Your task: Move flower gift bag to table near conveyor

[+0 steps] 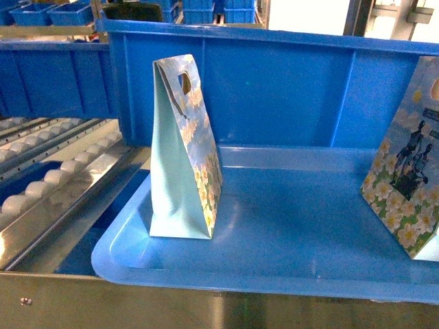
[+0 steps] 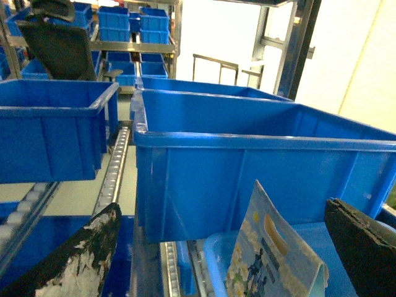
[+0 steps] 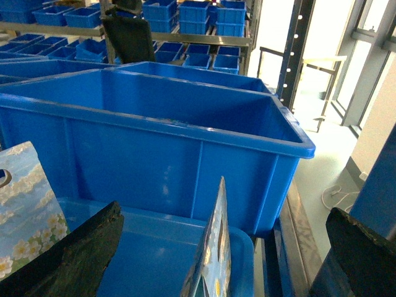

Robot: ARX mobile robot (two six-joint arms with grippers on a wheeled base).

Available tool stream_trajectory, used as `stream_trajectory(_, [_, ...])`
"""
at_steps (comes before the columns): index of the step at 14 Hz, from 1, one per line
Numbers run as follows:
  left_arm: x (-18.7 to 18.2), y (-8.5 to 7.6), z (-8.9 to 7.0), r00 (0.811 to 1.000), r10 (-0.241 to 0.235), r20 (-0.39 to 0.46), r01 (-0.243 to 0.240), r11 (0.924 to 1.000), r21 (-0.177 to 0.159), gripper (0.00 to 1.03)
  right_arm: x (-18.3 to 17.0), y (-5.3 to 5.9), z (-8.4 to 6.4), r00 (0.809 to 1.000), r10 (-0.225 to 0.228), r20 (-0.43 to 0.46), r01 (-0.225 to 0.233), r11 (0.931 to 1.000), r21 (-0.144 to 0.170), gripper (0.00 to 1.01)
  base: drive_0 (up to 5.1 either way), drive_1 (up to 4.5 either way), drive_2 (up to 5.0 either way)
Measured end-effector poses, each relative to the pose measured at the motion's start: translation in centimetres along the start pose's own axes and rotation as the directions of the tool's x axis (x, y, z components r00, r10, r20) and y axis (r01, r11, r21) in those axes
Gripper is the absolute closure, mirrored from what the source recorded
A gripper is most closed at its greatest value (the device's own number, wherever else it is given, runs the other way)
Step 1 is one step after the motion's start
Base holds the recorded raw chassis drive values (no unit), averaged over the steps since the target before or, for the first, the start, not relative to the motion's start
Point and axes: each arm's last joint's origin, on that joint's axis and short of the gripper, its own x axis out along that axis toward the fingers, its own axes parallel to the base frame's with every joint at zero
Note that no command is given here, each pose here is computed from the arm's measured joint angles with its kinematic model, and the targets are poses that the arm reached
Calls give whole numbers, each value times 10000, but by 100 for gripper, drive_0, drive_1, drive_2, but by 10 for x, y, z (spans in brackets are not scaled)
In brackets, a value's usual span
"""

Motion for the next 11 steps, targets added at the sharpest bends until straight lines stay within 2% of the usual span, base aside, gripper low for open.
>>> stream_trajectory(1, [9, -2, 6, 9997, -167, -159, 164, 9996, -208, 5, 8, 1, 5, 9997, 68, -249, -67, 10000, 50, 3, 0, 0, 0])
stream_trajectory(3, [21, -6, 8, 9986, -246, -458, 225, 9987, -457, 5, 23, 3, 3, 9932, 262, -1136, -249, 9996, 128, 3, 0, 0, 0])
stream_trajectory(5, [23, -7, 8, 9984, -157, -536, 133, 9989, -443, 5, 35, 5, -3, 9850, 199, -1716, -187, 9998, 89, 3, 0, 0, 0])
stream_trajectory(8, [23, -7, 8, 9984, -133, -541, 110, 9990, -441, 5, 52, 5, -10, 9745, 307, -2223, -215, 9988, 434, 3, 0, 0, 0])
stream_trajectory(11, [23, -7, 8, 9985, -132, -522, 109, 9990, -442, 5, 66, 0, -26, 9565, 102, -2916, 66, 9984, 566, 3, 0, 0, 0])
